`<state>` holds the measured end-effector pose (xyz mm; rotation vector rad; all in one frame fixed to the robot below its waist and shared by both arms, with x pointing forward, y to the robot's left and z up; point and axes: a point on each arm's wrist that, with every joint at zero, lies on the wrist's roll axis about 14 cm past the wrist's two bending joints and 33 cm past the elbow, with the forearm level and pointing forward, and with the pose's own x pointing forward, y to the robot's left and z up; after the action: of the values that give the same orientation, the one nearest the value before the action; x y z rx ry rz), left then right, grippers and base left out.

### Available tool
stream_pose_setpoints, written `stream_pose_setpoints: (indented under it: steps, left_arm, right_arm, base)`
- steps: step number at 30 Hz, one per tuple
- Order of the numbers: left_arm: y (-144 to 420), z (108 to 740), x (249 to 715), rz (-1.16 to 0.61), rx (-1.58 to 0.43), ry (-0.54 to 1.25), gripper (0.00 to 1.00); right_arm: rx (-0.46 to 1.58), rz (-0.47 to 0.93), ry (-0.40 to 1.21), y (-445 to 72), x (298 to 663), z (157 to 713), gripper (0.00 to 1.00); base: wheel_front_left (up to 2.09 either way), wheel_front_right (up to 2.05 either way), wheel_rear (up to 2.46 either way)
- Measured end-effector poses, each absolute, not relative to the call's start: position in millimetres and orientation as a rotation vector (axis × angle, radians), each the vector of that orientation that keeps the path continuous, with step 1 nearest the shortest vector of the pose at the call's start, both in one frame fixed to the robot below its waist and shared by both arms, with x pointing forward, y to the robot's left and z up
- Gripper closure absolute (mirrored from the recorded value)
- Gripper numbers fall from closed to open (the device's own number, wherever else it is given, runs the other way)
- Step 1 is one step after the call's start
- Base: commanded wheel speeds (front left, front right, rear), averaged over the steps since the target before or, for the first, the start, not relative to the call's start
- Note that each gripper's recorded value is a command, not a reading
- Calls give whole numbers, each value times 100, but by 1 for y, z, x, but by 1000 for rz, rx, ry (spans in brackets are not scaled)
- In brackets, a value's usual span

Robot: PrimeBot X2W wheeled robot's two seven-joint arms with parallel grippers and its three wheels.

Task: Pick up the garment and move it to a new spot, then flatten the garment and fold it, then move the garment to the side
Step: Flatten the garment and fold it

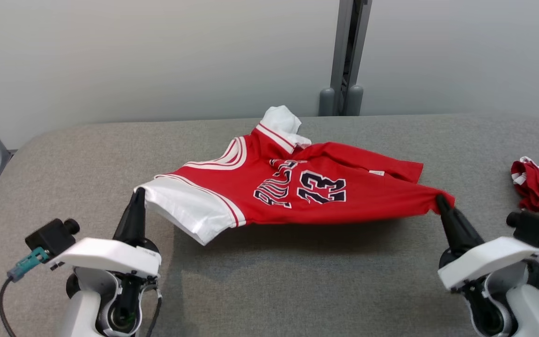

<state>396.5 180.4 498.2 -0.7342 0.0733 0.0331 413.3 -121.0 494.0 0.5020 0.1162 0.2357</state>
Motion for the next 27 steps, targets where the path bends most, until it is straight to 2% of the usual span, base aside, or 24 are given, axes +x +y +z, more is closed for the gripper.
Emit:
stream_pose_setpoints:
  steps: [2,14,21,27]
  left_arm:
    - [174,536,402,-28,-829,-1,100]
    - [157,718,398,-294,-1141,-330,100]
    - [155,797,406,-376,-1259,-430,100]
    - [156,820,461,-319,-1232,-363,100]
  right_arm:
    - [486,268,23,-129,419,537,100]
    - [370,327,-270,-158,418,695,100]
    - [280,326,-293,-160,434,742,100]
    - [275,349,-236,-150,480,762,100]
  base:
    - [0,0,0]
    - [0,0,0]
    - [0,0,0]
    - [0,0,0]
